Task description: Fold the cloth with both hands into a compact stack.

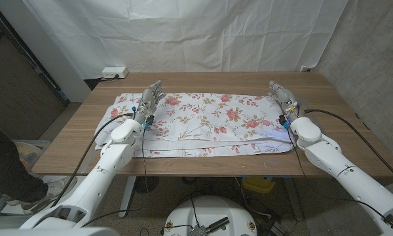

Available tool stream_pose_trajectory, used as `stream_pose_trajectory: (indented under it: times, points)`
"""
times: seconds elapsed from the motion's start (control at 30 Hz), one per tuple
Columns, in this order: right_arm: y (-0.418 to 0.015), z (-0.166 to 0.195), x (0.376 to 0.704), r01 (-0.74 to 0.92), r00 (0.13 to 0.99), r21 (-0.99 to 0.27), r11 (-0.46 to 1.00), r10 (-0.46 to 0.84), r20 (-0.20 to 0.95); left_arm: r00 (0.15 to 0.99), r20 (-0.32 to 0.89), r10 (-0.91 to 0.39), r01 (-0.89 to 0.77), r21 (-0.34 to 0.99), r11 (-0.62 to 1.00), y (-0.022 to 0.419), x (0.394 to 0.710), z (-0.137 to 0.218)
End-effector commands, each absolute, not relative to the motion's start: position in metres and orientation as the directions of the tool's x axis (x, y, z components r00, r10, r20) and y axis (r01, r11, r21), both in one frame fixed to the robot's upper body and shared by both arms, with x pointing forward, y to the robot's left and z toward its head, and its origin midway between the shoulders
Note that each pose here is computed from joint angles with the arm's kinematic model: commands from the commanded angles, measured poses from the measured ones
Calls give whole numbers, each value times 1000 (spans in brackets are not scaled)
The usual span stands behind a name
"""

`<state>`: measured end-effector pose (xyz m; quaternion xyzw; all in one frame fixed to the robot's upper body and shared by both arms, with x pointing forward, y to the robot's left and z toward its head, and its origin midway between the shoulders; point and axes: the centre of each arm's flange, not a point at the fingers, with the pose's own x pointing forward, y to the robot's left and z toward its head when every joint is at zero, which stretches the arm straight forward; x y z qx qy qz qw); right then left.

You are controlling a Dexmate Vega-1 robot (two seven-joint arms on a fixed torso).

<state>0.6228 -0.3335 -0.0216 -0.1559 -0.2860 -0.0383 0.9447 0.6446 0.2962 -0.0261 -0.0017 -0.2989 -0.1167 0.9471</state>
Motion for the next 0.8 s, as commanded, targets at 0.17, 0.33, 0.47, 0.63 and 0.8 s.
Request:
stream_pose_trajectory:
  times: [0.17, 0.33, 0.47, 0.63, 0.8]
  points:
    - [-348, -26, 616, 285, 847, -352, 892, -62, 528, 795, 561, -229, 228, 73, 971, 298, 647, -25]
    - [-353, -28, 614, 310, 856, -370, 876, -87, 510, 796, 559, -233, 231, 75, 970, 297, 648, -24]
    - [-356, -28, 612, 330, 863, -390, 860, -107, 494, 796, 559, -234, 232, 76, 970, 297, 649, -24]
    - [-360, -29, 610, 350, 869, -404, 845, -133, 476, 795, 558, -236, 235, 76, 969, 297, 650, -23]
    - [-364, -31, 608, 366, 878, -419, 831, -161, 450, 795, 559, -236, 234, 77, 969, 297, 651, -23]
